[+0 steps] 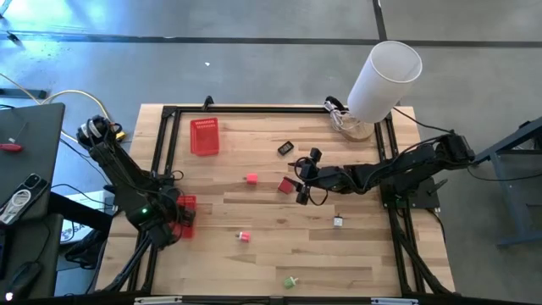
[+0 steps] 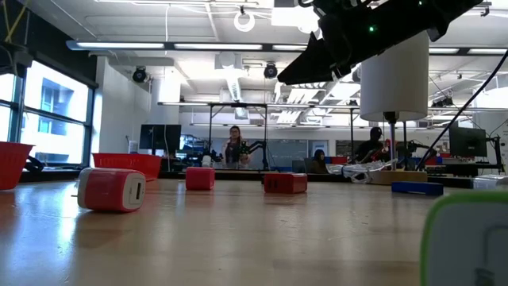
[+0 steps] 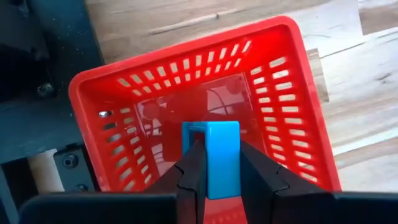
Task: Pick & Place Office items
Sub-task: Put the light blue digital clock into the bottom red bin
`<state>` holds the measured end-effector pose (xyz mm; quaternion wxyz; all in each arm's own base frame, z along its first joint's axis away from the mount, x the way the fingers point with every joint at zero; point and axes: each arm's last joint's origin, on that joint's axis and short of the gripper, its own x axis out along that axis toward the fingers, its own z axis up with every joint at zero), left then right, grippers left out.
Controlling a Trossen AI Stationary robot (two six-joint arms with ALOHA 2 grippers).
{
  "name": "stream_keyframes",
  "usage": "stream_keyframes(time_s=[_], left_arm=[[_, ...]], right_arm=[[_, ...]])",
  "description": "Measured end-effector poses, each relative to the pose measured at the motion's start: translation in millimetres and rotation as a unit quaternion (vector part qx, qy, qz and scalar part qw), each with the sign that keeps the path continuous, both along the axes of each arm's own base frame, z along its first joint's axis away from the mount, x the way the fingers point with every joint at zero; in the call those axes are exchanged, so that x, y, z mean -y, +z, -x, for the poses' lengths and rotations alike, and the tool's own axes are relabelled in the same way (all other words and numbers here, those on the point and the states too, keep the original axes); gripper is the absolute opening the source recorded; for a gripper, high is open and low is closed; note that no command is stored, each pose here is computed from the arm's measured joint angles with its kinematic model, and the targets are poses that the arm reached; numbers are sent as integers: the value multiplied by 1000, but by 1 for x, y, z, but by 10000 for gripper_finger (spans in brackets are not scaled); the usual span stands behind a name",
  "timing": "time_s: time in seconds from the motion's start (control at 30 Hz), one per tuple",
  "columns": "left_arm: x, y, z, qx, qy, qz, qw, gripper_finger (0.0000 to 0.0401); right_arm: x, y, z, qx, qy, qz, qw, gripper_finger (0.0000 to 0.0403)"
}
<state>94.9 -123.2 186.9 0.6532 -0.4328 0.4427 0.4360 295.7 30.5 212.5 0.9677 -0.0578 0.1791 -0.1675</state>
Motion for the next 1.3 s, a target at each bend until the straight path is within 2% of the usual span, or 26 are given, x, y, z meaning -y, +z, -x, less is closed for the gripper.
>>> stream_keyframes(time_s=[0.2,0.63,1.3], left_arm=[[-6,-1,-3,-49,-1,0,999,62],[-12,-9,-18,-107,-16,-11,994,62],[-13,-12,-20,-113,-18,-9,993,62]], right_arm=[[0,0,0,0,0,0,1000,215],[0,0,0,0,0,0,1000,215],[0,0,0,0,0,0,1000,215]])
